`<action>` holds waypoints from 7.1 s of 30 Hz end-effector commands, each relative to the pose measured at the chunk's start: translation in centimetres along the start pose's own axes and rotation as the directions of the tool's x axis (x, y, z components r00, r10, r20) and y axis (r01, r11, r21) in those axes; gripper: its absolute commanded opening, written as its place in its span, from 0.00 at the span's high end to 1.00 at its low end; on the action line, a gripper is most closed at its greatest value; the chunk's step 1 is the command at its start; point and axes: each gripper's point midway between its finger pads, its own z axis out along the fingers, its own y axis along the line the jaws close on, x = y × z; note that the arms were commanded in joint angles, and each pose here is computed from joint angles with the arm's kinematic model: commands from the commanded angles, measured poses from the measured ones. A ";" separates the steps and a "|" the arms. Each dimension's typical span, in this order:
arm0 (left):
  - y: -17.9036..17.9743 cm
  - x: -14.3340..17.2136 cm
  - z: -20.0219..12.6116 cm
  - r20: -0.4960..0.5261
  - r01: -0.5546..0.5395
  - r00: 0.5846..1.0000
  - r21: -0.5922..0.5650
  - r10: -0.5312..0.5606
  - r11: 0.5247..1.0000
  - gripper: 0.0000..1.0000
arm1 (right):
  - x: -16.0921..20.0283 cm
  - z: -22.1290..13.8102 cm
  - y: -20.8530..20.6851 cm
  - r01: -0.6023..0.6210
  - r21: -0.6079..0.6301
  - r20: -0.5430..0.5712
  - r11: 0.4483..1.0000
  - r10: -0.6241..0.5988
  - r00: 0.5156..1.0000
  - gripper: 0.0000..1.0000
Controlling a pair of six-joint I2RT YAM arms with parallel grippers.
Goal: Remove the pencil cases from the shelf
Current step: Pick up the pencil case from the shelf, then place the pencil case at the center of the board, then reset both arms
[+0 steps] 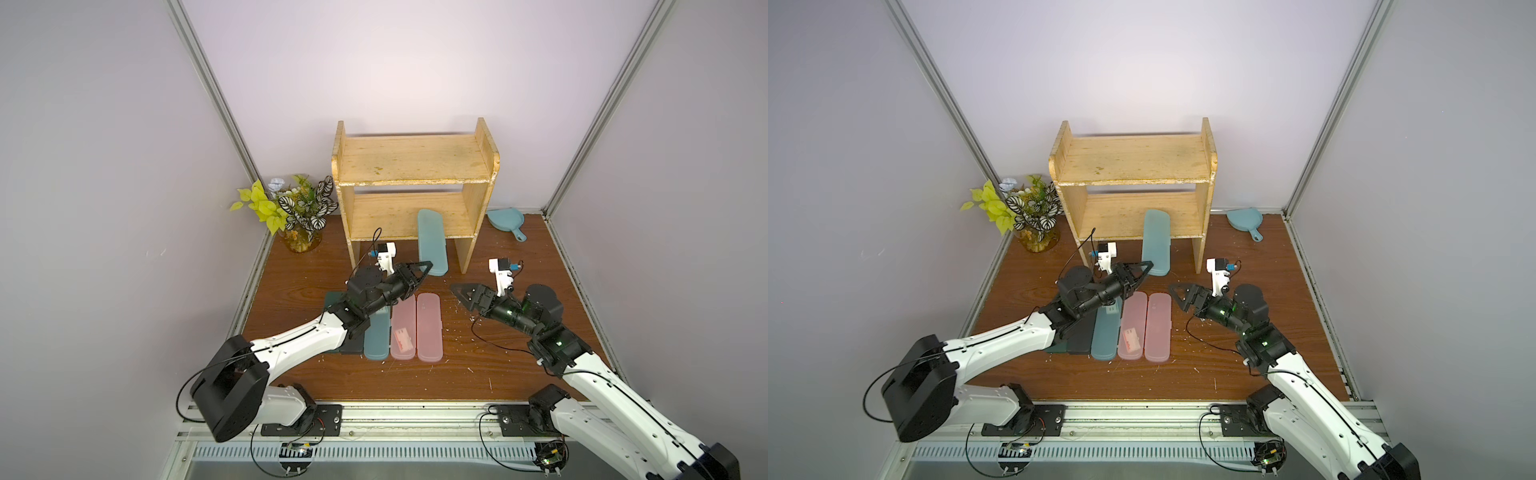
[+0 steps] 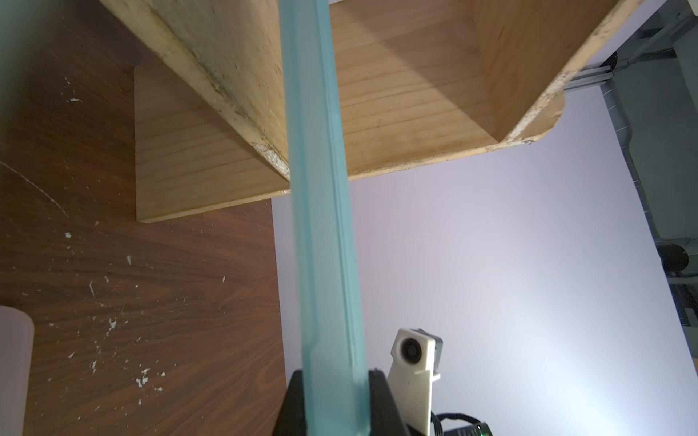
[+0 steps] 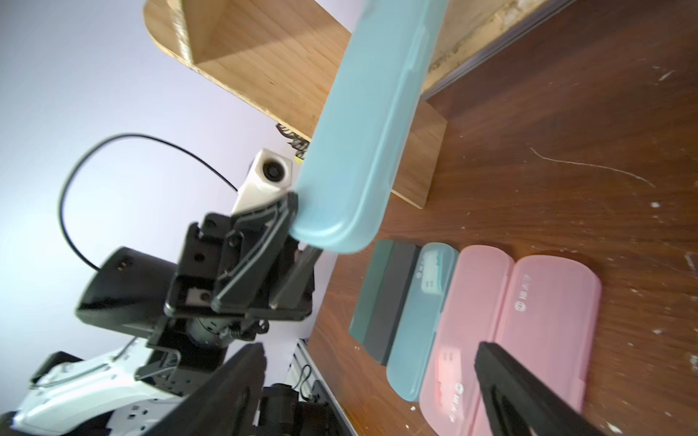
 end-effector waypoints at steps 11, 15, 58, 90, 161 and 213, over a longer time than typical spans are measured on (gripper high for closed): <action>-3.3 2.1 -5.6 -0.070 -0.026 0.997 0.131 0.035 0.991 0.96 | -2.5 1.0 5.3 -0.096 -0.257 -0.006 0.962 0.098 0.995 0.12; -3.2 2.8 -6.9 -0.087 -0.003 0.996 0.148 0.016 0.989 0.96 | -2.8 1.6 5.9 -0.114 -0.293 -0.022 0.949 0.112 0.993 0.16; -1.8 3.9 -6.1 -0.148 -0.035 0.988 0.081 0.047 0.996 0.21 | -2.5 4.7 4.2 -0.216 -0.307 -0.106 0.927 0.192 0.976 0.77; 4.3 -0.6 -12.9 0.103 -0.115 0.980 -0.393 0.168 0.912 0.01 | 6.6 -0.8 -16.2 -0.003 0.327 -0.318 0.945 0.113 0.941 0.78; 3.2 -14.7 -20.6 0.069 -0.457 0.394 -0.850 0.917 0.260 0.00 | -4.3 -7.1 -11.3 0.409 0.518 0.103 0.751 -0.530 0.842 0.01; 21.1 -21.4 -23.0 -0.133 -0.494 0.283 -0.869 0.950 0.025 0.01 | -11.7 -7.5 -24.9 0.449 0.801 0.054 0.397 -0.794 0.605 0.00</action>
